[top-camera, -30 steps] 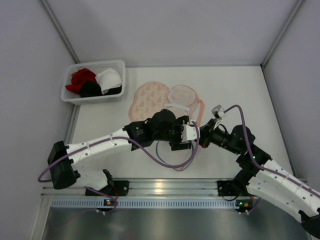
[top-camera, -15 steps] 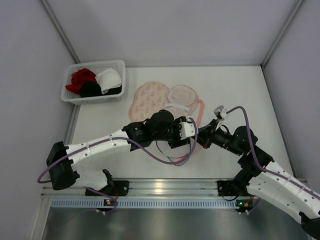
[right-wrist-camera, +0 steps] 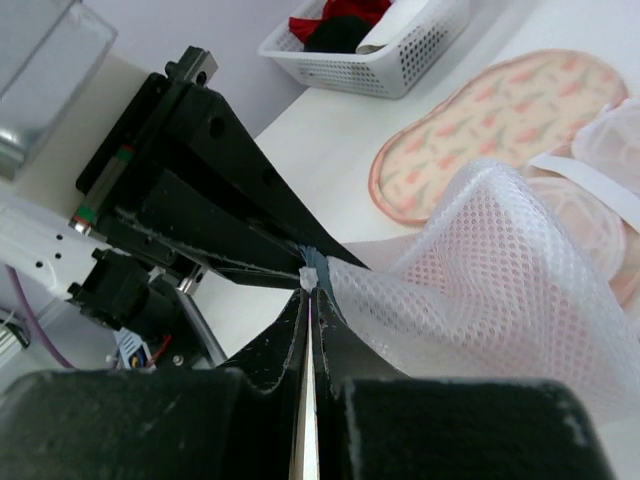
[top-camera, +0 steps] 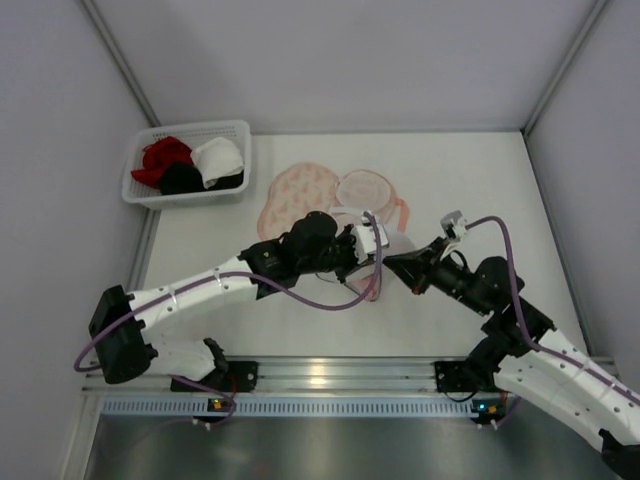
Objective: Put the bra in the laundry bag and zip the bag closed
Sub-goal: Zip the zipper on the laundry bag.
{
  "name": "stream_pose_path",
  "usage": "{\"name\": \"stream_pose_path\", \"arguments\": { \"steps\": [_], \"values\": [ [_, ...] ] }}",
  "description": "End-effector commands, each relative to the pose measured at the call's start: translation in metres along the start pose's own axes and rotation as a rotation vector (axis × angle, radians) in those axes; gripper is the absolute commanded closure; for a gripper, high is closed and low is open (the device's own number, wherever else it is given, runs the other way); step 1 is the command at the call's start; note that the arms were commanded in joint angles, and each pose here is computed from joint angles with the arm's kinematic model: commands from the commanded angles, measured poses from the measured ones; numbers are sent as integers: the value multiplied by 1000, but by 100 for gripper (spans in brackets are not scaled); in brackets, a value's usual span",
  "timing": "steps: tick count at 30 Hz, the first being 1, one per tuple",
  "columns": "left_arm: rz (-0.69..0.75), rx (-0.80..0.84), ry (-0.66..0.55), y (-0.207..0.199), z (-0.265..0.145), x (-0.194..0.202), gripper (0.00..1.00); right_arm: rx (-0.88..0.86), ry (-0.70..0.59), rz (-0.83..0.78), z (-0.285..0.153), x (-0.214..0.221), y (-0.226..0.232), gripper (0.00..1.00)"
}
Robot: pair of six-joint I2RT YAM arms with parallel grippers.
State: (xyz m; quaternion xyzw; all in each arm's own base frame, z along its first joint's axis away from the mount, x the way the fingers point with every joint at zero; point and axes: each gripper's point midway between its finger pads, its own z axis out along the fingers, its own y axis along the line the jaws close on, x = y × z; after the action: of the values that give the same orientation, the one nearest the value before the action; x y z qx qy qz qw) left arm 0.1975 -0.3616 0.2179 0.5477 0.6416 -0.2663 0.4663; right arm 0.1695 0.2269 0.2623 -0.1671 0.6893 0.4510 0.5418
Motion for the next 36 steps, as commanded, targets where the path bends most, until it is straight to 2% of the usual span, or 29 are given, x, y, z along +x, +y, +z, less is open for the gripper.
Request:
{"name": "stream_pose_path", "arguments": {
  "steps": [1, 6, 11, 12, 15, 17, 18, 22, 26, 29, 36],
  "values": [
    [-129, -104, -109, 27, -10, -24, 100, 73, -117, -17, -9, -29, -8, 100],
    [-375, -161, -144, 51, -13, -25, 100, 104, -137, -3, -14, -24, -17, 100],
    [-448, -174, -146, 53, -11, -28, 100, 108, -112, 13, -9, -20, -17, 100],
    [-493, -210, -124, 58, -10, -22, 100, 150, -48, 35, -5, -7, -26, 100],
    [-537, -241, -97, 61, -9, -17, 100, 143, -20, 44, 3, -7, -23, 75],
    [-565, -215, -98, 54, -10, -15, 100, 90, 8, 46, 9, 4, -18, 66],
    [-567, -199, -92, 50, -9, -13, 100, 64, -14, 40, 12, 0, -14, 59],
    [-575, -207, -96, 47, -16, -9, 100, 88, -36, 84, 17, -10, -15, 54],
    [-596, -206, -109, 45, -18, -11, 100, 15, -121, 251, 22, -28, 2, 36],
    [-596, -218, -116, 45, -17, -12, 100, -24, -157, 378, 27, -28, 6, 27],
    [-588, -176, -145, 32, -17, -15, 100, -53, -154, 564, 41, -11, 1, 28]
  ]
}}
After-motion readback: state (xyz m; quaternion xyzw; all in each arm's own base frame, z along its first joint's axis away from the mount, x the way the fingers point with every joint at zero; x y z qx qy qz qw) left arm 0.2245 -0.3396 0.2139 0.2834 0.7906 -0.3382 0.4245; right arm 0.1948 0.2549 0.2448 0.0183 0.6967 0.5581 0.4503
